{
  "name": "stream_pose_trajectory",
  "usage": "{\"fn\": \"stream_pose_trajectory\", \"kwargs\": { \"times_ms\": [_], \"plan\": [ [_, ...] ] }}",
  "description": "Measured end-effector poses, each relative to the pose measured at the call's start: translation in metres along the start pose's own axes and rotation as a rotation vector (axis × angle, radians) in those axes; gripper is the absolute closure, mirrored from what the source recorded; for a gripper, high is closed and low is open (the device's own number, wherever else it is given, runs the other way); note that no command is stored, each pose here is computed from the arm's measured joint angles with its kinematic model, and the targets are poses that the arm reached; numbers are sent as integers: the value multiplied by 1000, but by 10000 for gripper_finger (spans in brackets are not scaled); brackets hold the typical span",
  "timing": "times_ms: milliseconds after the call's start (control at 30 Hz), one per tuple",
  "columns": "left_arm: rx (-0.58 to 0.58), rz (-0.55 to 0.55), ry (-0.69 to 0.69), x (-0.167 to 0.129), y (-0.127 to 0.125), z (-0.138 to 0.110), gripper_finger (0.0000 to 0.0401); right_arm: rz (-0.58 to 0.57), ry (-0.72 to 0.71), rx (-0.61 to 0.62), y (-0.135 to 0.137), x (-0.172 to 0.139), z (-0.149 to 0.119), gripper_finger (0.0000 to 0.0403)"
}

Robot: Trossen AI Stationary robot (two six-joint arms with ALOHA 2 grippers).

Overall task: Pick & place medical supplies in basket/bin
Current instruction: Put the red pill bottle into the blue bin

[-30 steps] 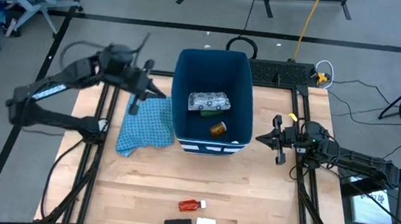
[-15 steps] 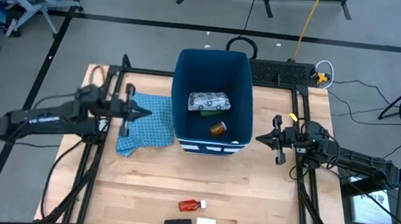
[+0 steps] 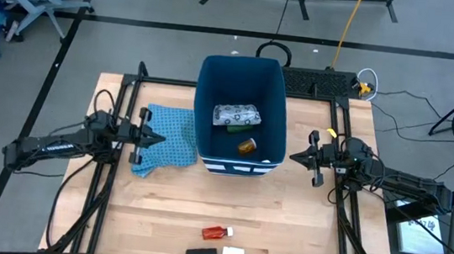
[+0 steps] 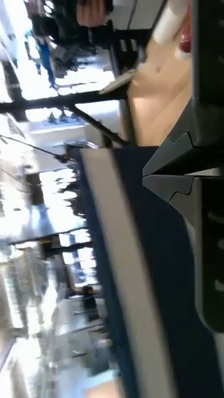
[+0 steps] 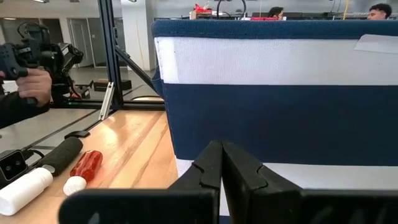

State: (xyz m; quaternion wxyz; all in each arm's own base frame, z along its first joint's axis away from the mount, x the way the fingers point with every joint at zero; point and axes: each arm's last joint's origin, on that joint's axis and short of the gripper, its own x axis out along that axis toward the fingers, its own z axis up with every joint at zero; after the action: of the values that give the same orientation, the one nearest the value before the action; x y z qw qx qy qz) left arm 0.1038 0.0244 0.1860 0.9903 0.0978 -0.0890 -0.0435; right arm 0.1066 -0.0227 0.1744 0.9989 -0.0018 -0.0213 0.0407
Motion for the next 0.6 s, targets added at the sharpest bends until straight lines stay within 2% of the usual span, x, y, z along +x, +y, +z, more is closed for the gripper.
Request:
{"fn": "stream_pose_trajectory", "kwargs": {
  "times_ms": [433,600],
  "plan": [
    [-1,24,60,1,1,-6,398,-4,-1,1,0,0,0,403],
    [1,92,76,1,2,-7,376,0,-105,-11,0,-1,11,403]
  ]
}}
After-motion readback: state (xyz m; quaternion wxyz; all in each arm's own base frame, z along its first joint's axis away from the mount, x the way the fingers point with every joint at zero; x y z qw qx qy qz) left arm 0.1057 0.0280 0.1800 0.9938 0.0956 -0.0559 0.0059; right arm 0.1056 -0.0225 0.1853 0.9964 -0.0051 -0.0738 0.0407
